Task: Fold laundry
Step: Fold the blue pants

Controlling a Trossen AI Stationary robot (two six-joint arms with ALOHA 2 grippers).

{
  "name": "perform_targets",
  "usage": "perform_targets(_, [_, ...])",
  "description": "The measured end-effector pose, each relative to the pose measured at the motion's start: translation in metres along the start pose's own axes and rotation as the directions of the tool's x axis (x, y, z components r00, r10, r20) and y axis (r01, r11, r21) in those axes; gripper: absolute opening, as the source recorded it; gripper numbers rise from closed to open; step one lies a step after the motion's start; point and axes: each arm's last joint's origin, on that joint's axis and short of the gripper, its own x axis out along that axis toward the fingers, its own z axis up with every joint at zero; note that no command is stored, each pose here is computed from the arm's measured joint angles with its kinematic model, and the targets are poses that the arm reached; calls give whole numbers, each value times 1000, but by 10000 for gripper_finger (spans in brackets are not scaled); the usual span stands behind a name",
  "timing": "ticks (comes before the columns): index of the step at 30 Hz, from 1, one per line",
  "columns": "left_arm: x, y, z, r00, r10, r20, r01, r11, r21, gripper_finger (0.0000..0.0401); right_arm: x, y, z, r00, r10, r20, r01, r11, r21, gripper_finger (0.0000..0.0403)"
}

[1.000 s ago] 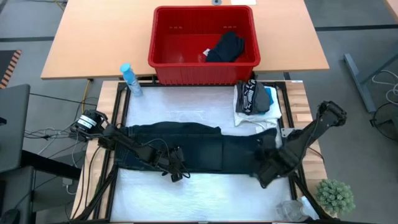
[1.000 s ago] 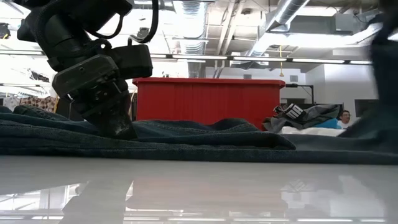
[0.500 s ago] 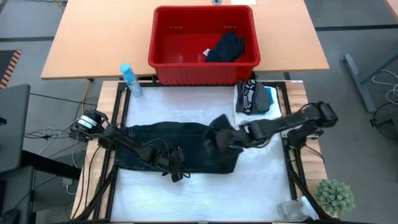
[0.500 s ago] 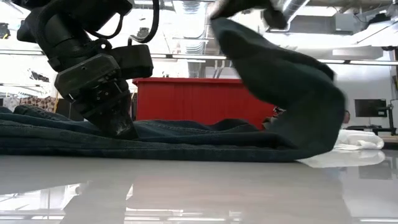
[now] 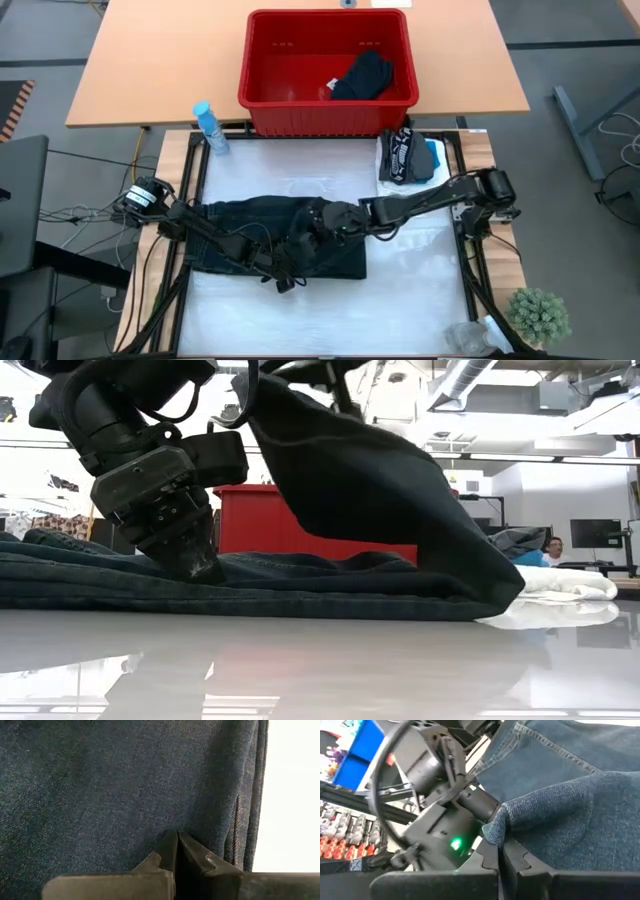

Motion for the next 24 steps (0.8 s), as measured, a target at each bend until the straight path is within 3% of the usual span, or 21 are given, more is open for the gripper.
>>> perform_targets(9, [0, 0, 0, 1000, -12, -8, 12, 1000, 0, 0, 19, 8, 14, 998, 62, -5, -62, 989, -135, 30])
perform_targets(18, [0, 0, 0, 1000, -21, -15, 20, 1000, -6, 0, 9, 22, 29, 995, 79, -58, -93, 950, -298, 181])
perform_targets(22, [0, 0, 0, 1000, -22, -16, 22, 1000, -7, 0, -3, 27, 37, 986, -43, -161, -20, 930, -367, 217])
perform_targets(24, [0, 0, 0, 1000, -22, -18, 22, 1000, -5, 0, -20, 25, 39, 956, -218, -198, 108, 884, -455, 222])
